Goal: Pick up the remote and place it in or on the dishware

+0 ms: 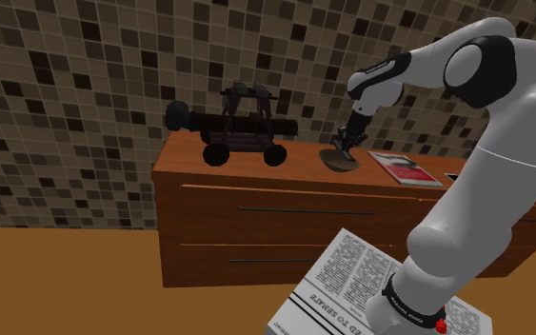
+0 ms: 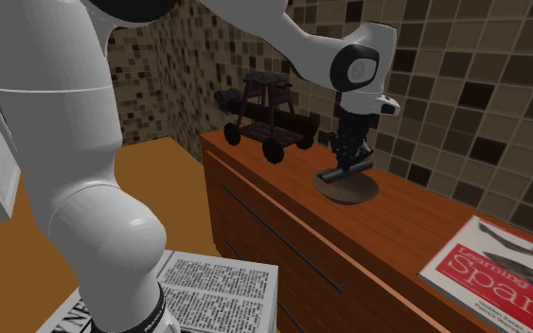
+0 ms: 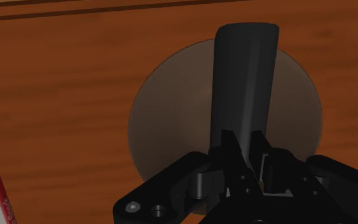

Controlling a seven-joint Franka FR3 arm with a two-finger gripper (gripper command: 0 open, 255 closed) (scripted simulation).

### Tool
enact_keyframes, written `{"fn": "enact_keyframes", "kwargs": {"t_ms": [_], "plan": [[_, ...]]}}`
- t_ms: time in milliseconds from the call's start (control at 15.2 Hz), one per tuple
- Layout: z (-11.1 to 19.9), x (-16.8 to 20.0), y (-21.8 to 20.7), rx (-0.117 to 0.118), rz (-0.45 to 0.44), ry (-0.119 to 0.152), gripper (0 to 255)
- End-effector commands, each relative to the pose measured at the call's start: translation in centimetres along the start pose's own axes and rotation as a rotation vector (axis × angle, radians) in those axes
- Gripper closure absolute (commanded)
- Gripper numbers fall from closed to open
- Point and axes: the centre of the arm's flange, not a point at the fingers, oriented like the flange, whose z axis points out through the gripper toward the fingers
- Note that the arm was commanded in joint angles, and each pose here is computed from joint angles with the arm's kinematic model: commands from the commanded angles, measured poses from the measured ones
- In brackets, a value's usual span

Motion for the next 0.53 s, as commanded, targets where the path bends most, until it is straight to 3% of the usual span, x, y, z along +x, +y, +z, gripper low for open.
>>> {"fn": "enact_keyframes", "kwargs": {"t_ms": [0, 462], "plan": [[1.1, 0.0, 0.2, 0.000, -0.001, 0.000, 255], [4.4, 0.0, 0.5, 0.000, -0.001, 0.000, 255]]}}
